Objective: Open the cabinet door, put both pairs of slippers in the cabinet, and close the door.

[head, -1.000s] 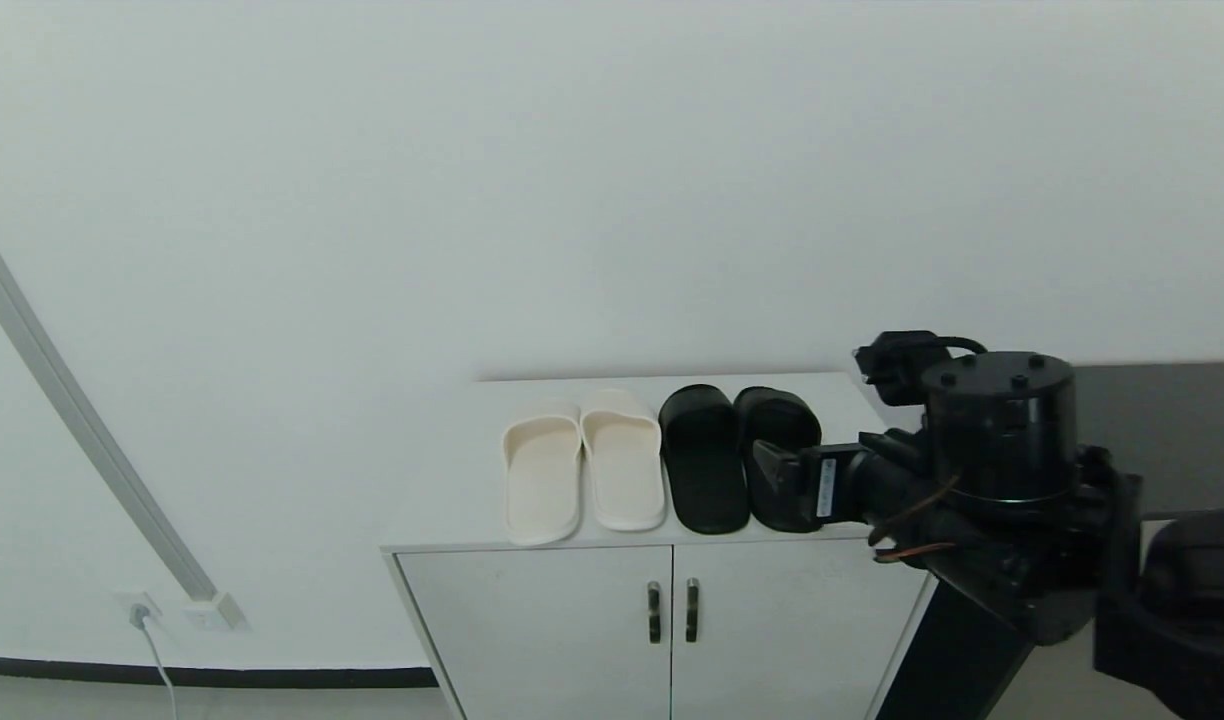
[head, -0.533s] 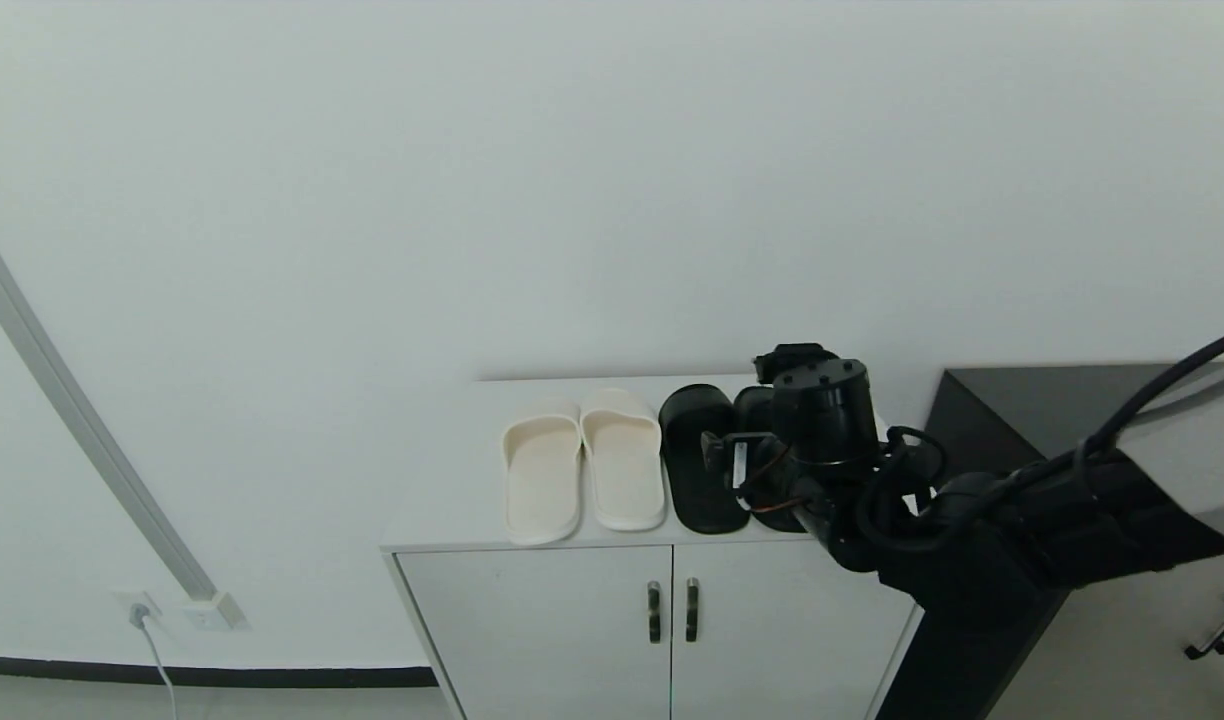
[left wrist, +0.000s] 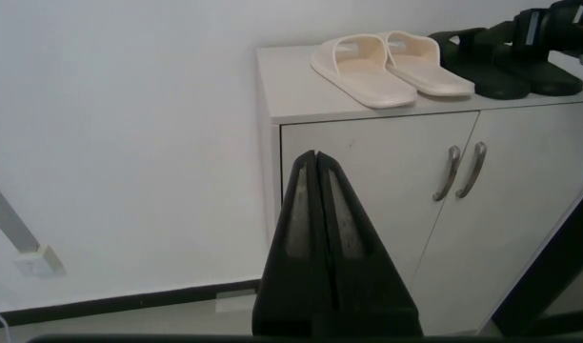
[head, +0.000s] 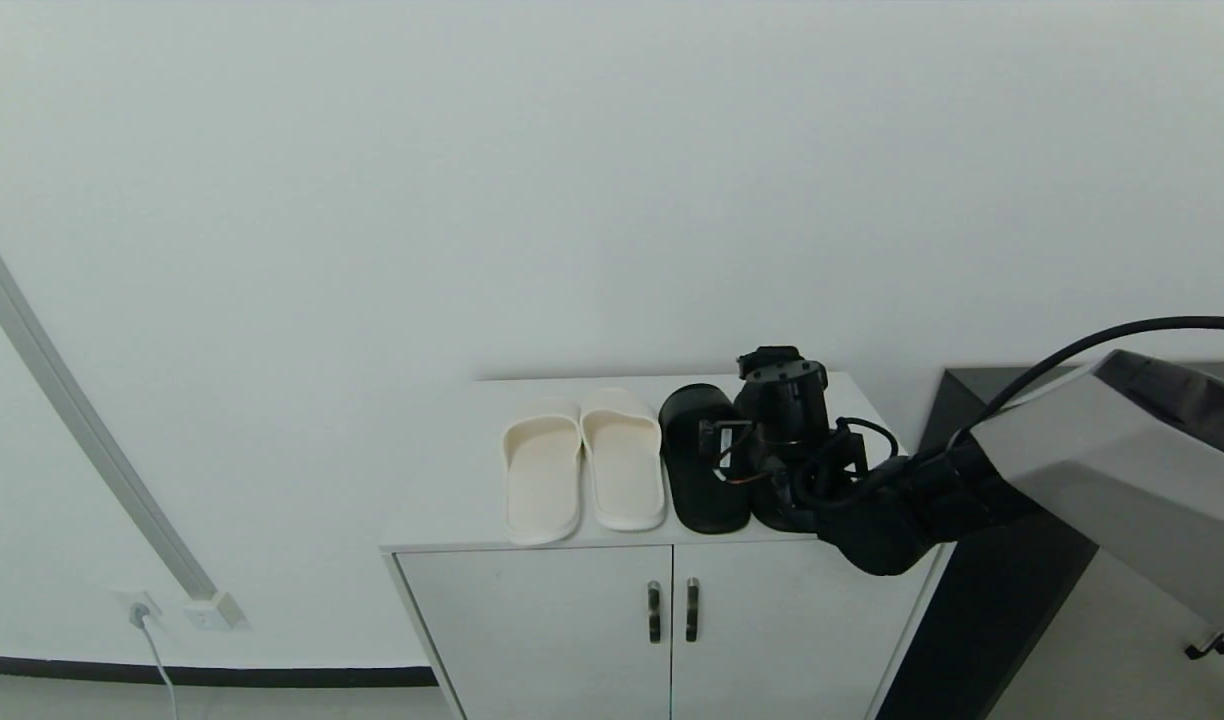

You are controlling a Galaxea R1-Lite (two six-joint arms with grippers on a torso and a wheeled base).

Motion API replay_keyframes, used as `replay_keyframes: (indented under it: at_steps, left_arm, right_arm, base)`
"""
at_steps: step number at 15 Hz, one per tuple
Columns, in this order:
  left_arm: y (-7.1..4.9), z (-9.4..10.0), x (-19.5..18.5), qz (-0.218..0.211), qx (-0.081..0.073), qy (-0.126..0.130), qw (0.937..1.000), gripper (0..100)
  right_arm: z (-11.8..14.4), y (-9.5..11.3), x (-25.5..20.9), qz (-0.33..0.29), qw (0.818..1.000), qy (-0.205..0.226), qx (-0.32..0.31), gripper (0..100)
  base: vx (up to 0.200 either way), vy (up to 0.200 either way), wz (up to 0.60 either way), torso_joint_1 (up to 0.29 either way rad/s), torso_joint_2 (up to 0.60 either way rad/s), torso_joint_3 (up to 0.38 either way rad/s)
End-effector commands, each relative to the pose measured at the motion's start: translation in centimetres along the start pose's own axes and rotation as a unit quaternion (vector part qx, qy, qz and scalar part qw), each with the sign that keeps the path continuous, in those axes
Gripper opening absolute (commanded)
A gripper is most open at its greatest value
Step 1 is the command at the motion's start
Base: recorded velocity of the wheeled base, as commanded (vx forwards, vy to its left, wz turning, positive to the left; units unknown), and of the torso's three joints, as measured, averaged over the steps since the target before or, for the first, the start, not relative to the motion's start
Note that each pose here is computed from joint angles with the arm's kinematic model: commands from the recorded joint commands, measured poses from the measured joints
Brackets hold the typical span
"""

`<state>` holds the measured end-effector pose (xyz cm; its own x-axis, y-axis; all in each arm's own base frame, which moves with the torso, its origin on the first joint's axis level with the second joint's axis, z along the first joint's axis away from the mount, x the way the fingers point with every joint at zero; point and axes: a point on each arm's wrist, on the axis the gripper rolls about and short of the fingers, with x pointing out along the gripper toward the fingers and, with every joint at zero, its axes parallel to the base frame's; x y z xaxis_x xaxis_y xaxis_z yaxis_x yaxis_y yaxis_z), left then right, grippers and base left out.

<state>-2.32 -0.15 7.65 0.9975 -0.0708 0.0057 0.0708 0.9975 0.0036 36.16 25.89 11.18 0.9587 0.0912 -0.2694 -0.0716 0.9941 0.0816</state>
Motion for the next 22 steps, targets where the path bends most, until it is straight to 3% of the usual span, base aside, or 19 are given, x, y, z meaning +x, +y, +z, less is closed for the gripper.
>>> replay_keyframes:
  at_steps: [1, 7, 8, 17, 22]
  left_arm:
    - [0.0, 0.0, 0.0, 0.000, 0.000, 0.001, 1.0000, 0]
    - [0.0, 0.0, 0.0, 0.000, -0.001, 0.001, 1.0000, 0]
    - [0.0, 0.0, 0.0, 0.000, -0.001, 0.001, 1.0000, 0]
    - [0.0, 0.0, 0.0, 0.001, -0.001, 0.001, 1.0000, 0]
    - [0.0, 0.0, 0.0, 0.001, -0.002, 0.001, 1.0000, 0]
  right_arm:
    - [-0.6, -0.2, 2.1, -0.010, 1.000, -0.002, -0.004, 100]
    - [-1.0, 0.0, 4.6, -0.018, 1.000, -0.013, -0.008, 100]
    - [-1.0, -0.2, 4.7, -0.020, 1.000, -0.013, -0.008, 0]
    - [-0.1, -0.3, 4.0, -0.025, 0.999, -0.023, -0.004, 0]
    - [2.4, -1.1, -1.2, -0.008, 1.000, -0.022, -0.012, 0]
  base:
    - [0.000, 0.000, 0.00, 0.000, 0.00, 0.000]
    - [0.000, 0.000, 0.00, 0.000, 0.00, 0.000]
    - [0.000, 0.000, 0.00, 0.000, 0.00, 0.000]
    - [0.000, 0.000, 0.00, 0.000, 0.00, 0.000]
    - [0.000, 0.000, 0.00, 0.000, 0.00, 0.000]
